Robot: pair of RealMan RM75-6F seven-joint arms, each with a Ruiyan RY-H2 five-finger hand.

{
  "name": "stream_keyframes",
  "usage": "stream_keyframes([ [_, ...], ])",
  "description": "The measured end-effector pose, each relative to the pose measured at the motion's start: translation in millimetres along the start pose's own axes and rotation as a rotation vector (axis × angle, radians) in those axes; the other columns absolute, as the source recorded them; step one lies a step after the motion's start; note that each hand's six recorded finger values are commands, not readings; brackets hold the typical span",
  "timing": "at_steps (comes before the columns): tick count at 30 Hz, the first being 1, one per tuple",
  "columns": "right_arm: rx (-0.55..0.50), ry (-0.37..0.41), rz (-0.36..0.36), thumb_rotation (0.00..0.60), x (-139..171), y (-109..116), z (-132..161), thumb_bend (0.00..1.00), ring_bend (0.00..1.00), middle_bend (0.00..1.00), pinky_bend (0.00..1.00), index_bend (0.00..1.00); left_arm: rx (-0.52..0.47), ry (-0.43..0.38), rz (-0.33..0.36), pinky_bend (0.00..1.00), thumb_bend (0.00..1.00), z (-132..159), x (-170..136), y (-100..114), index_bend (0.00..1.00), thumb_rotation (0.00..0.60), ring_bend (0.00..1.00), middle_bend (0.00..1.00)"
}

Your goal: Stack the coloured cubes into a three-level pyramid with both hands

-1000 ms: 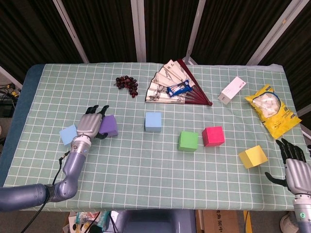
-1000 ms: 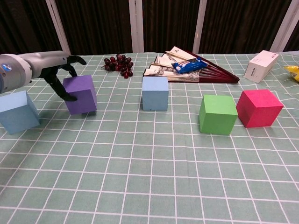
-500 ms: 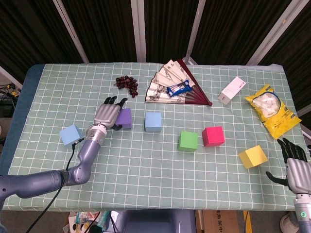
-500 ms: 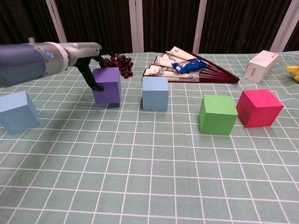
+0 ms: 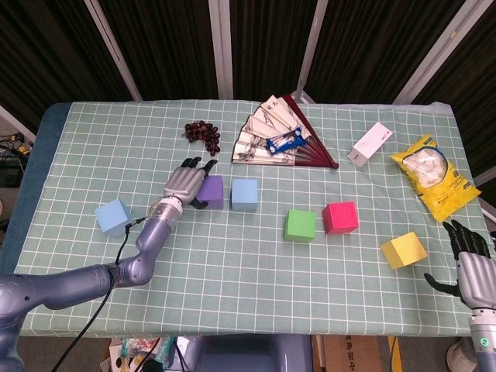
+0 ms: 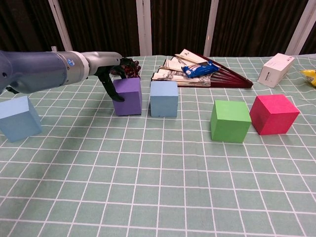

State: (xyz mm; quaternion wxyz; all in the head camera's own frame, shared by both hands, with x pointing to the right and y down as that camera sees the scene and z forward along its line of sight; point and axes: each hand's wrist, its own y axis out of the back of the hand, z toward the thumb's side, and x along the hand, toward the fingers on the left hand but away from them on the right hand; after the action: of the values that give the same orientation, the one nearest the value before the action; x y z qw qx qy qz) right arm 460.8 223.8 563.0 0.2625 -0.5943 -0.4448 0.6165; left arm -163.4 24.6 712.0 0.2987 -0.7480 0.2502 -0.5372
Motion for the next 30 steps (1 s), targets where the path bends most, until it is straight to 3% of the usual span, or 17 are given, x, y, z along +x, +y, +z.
stream_keyframes([
  [9,-0.001,0.000,0.000,0.600,0,0,1,0.22,0.00,0.00,0.00,0.00,0.036,-0.041,-0.008,0.02,0.36,8,6,2,0.00,0.600,0.03,0.35],
  [30,-0.003,0.001,0.001,0.600,0,0,1,0.22,0.00,0.00,0.00,0.00,0.044,-0.042,-0.012,0.02,0.36,13,6,-6,0.00,0.600,0.04,0.35],
])
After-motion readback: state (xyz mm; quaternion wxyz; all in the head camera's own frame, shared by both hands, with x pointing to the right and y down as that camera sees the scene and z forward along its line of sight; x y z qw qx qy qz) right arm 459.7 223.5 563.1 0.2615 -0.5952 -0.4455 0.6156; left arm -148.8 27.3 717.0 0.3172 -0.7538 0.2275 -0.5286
